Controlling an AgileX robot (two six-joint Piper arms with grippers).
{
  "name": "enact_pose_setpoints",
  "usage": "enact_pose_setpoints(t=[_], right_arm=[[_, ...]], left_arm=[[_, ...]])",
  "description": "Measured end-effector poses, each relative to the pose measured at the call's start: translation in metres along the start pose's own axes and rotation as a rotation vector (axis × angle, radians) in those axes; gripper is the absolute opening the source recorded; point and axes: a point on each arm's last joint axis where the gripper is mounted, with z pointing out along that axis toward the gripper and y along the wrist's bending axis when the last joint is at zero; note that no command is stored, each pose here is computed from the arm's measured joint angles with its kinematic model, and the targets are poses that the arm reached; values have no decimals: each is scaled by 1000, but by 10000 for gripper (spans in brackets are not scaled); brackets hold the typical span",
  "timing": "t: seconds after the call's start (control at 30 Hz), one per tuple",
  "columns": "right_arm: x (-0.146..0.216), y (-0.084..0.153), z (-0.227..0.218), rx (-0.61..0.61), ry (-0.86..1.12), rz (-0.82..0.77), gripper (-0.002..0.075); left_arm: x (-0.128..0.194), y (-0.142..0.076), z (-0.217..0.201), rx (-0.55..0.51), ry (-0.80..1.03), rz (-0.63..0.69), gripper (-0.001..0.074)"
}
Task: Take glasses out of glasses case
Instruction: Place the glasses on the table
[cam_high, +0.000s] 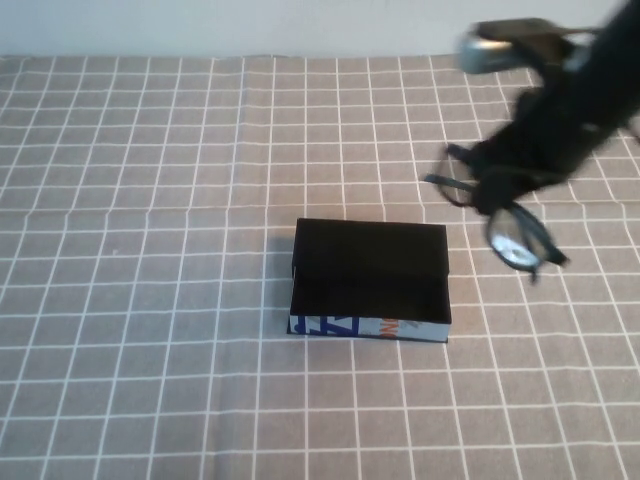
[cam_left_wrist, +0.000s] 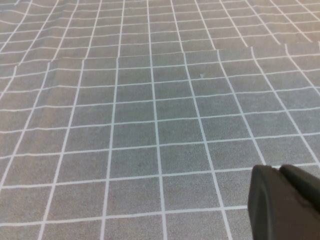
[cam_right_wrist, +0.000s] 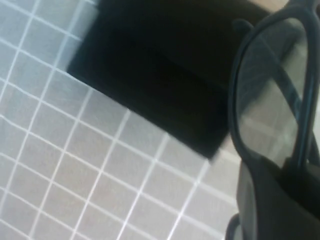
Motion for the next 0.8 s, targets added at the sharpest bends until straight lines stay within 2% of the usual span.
enact_pose_setpoints(t=[0.17, 0.4, 0.67, 0.73, 0.8], right_arm=[[45, -29, -3, 22, -61, 238, 48], [91, -52, 59, 85, -72, 412, 48], [97, -69, 100, 113, -33, 462, 55], [96, -71, 103, 118, -47, 465, 84], [95, -72, 103, 122, -60, 466, 151]], left_arm=[[0, 0, 0, 0, 0, 0, -5], [0, 0, 0, 0, 0, 0, -5], [0, 0, 0, 0, 0, 0, -5], [0, 0, 0, 0, 0, 0, -5], [0, 0, 0, 0, 0, 0, -5]])
